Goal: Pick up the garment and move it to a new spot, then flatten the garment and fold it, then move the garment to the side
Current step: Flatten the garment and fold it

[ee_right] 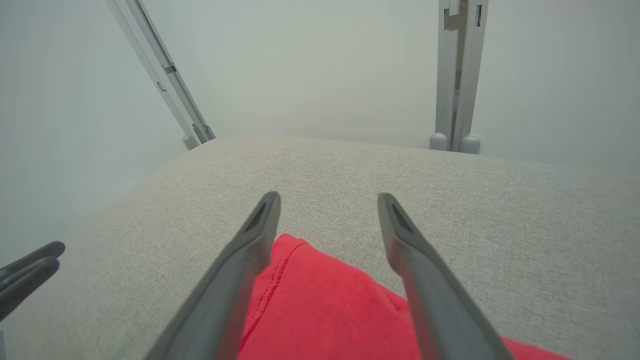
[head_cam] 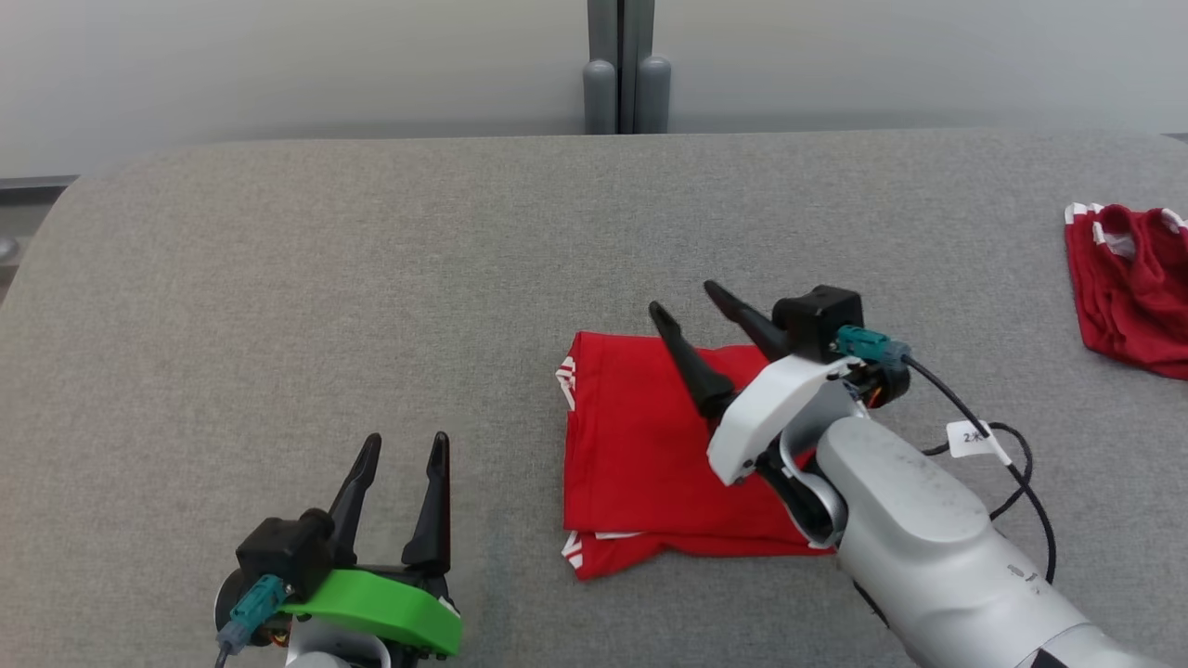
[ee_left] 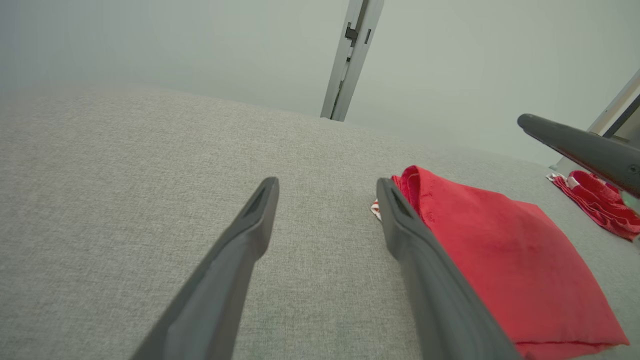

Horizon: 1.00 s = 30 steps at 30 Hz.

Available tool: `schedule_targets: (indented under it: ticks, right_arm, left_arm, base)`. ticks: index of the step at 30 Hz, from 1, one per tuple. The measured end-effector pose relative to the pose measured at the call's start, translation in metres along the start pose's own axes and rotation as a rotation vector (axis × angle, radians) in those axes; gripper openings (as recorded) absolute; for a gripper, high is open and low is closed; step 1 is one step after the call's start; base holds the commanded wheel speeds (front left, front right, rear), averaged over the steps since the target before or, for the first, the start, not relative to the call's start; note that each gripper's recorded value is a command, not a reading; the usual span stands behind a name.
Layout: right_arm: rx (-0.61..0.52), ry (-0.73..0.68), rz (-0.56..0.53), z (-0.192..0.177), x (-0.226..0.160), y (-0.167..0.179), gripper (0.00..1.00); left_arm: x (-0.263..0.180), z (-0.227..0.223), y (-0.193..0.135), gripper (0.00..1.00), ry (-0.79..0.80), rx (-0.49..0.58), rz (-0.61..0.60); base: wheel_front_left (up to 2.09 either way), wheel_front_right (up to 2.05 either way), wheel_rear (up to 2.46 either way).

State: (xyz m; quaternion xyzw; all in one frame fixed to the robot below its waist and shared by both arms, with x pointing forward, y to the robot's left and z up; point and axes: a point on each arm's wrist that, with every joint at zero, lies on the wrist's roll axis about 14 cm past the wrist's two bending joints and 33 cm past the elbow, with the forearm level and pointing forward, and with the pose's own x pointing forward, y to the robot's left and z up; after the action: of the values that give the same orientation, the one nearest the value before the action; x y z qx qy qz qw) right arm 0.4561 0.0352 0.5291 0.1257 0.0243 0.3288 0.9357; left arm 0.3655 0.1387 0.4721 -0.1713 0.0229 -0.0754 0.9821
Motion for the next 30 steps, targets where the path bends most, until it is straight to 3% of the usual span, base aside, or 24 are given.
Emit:
schedule_targets:
  ticks: [6, 13, 21, 30]
  right_arm:
    - [-0.126, -0.133, -0.153, 0.042, -0.022, -0.048, 1.0]
    - [-0.195, -0.178, -0.373, 0.044, -0.091, -0.096, 1.0]
    - [-0.254, -0.174, -0.515, 0.038, -0.155, -0.114, 1.0]
    - [-0.21, -0.153, -0.552, 0.022, -0.178, -0.114, 1.0]
  left_arm:
    - [0.004, 0.007, -0.016, 1.0, -0.023, 0.017, -0.051]
    - [0.01, 0.026, -0.028, 1.0, -0.084, 0.043, -0.082]
    - [-0.002, 0.023, -0.02, 1.0, -0.081, 0.054, -0.04]
    - [-0.018, 0.006, -0.005, 1.0, -0.034, 0.048, 0.012]
  base:
    - [0.0, 0.0, 0.0]
    - [0.0, 0.0, 0.0]
    - [0.0, 0.0, 0.0]
    - [0.0, 0.0, 0.0]
